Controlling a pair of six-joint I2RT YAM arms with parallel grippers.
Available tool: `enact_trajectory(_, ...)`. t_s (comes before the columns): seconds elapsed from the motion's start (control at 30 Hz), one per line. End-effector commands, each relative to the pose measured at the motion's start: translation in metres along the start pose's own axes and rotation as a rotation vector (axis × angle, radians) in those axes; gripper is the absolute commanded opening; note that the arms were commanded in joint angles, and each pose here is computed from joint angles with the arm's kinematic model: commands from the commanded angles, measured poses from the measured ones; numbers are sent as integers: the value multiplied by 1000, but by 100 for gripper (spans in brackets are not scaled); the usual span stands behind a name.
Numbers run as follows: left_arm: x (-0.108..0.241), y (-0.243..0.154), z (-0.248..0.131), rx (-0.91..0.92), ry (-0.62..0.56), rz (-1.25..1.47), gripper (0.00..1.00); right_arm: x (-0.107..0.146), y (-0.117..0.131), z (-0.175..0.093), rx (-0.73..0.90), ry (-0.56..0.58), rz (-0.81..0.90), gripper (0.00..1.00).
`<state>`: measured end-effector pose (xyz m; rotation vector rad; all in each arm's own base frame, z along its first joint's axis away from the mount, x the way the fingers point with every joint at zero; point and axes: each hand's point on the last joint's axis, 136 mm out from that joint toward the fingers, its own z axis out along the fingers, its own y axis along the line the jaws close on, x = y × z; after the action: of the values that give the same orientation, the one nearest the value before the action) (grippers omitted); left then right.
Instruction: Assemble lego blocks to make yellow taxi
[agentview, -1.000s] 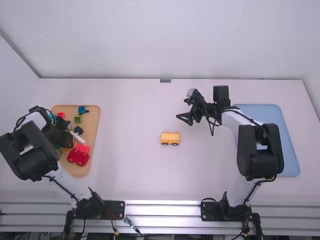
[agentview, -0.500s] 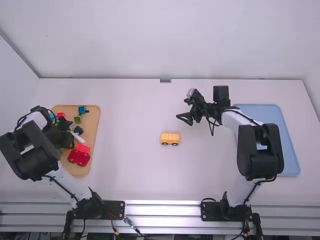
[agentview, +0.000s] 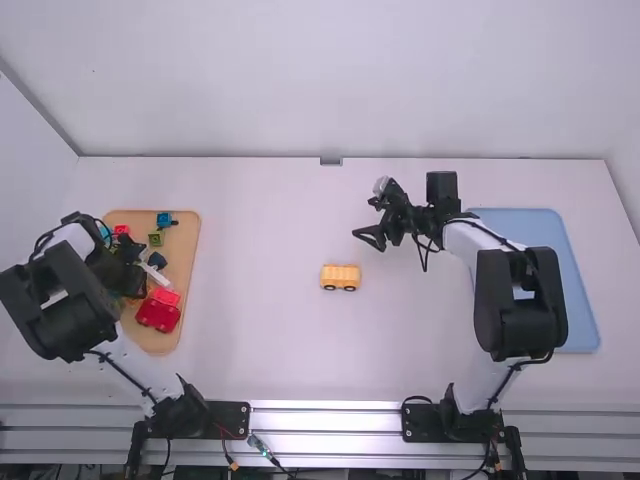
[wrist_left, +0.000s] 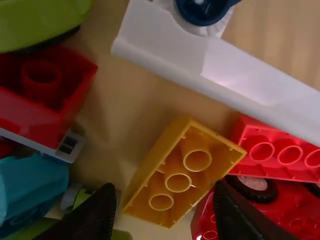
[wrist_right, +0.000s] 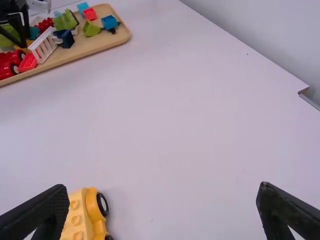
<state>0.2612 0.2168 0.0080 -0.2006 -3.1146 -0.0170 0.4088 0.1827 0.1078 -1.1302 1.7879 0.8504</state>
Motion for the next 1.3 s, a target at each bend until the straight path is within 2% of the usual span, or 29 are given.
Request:
enact_trajectory(0.0, 10, -4, 8, -14, 48, 18, 54, -1, -1, -2, 0, -5, 3, 99)
enact_trajectory(0.47, 8, -2, 22, -45, 22, 10, 45, -1, -1, -2, 2, -6, 0, 99)
enact_trajectory(0.8, 0, -3, 22, -33, -21, -27, 44, -1, -1, -2, 1, -6, 1, 99)
enact_trajectory(0.9, -5, -7, 22, -16, -42, -22, 40, -1, 0, -2, 0, -4, 3, 99)
enact_trajectory(0.97, -5, -7, 22, -15, -42, -23, 31, -1, -1, -2, 0, -5, 3, 99)
enact_trajectory(1.13, -5, -5, 21, -27, -36, -37, 18, -1, -1, -2, 0, -5, 3, 99)
enact_trajectory(1.23, -12, -1, 14, -30, -60, -97, 19, -2, -1, -2, -1, -8, 0, 99)
enact_trajectory(1.27, -23, -3, 8, -2, -103, -115, 15, -3, 0, -2, -3, -13, -4, 99)
